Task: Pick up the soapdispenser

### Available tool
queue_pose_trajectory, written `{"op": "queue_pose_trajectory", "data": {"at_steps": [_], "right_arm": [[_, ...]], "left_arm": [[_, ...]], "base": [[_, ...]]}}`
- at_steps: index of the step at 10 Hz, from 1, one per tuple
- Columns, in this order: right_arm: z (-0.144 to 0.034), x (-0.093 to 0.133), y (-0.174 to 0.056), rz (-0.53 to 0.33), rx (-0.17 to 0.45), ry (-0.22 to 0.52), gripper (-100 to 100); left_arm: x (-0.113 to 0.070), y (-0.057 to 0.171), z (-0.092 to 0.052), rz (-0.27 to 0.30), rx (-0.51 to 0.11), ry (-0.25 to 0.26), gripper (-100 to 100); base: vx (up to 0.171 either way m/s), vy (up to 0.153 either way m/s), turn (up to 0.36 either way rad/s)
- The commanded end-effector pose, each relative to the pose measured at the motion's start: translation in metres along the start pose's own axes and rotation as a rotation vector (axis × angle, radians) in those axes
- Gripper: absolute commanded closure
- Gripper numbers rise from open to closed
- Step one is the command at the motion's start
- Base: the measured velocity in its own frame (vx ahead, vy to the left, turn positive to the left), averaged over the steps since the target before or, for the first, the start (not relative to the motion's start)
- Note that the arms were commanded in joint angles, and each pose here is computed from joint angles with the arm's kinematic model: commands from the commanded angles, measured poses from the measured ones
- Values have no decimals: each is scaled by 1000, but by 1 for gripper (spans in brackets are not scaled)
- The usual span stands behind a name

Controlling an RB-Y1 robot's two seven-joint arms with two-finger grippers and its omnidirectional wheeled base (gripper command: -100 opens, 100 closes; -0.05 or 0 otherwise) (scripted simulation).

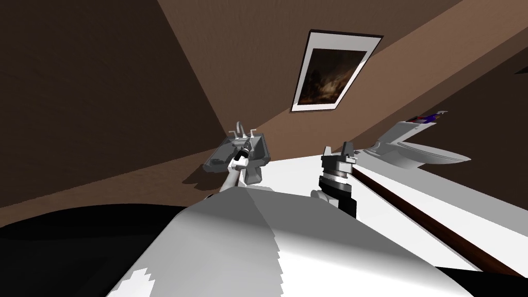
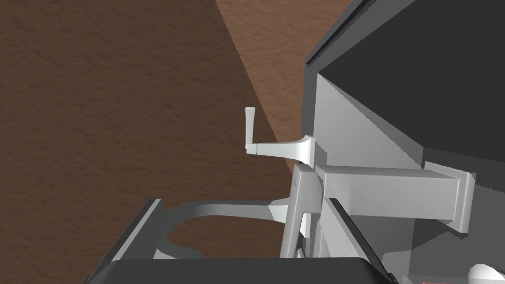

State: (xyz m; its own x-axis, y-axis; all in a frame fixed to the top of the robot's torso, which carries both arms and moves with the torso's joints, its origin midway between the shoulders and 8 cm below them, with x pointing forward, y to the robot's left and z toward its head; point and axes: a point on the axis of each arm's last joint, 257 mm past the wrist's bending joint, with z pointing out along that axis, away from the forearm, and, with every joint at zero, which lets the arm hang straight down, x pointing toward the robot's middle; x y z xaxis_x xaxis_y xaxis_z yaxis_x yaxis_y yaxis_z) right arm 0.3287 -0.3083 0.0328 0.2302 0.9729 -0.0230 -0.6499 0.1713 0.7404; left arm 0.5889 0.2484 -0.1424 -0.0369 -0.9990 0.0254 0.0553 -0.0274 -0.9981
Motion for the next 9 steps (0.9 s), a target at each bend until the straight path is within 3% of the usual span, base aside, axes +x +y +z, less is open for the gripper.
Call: {"op": "queue_pose_trajectory", "data": {"at_steps": [1, 2, 5, 6, 7, 9], "right_arm": [[0, 0, 0, 0, 0, 0, 0], [0, 0, 0, 0, 0, 0, 0], [0, 0, 0, 0, 0, 0, 0], [0, 0, 0, 0, 0, 0, 0], [0, 0, 0, 0, 0, 0, 0], [0, 0, 0, 0, 0, 0, 0]], "left_arm": [[-1, 6, 5, 1, -18, 0, -100], [0, 14, 15, 6, -64, 3, -100], [3, 23, 33, 12, -122, 10, -100], [1, 33, 32, 11, -142, 6, -100], [3, 36, 41, 19, -182, 10, -100], [2, 46, 44, 18, -204, 8, -100]], "base": [[-11, 6, -6], [-23, 16, 27], [-20, 22, 22], [-8, 12, -6], [-19, 21, 38], [-13, 16, 3]]}}
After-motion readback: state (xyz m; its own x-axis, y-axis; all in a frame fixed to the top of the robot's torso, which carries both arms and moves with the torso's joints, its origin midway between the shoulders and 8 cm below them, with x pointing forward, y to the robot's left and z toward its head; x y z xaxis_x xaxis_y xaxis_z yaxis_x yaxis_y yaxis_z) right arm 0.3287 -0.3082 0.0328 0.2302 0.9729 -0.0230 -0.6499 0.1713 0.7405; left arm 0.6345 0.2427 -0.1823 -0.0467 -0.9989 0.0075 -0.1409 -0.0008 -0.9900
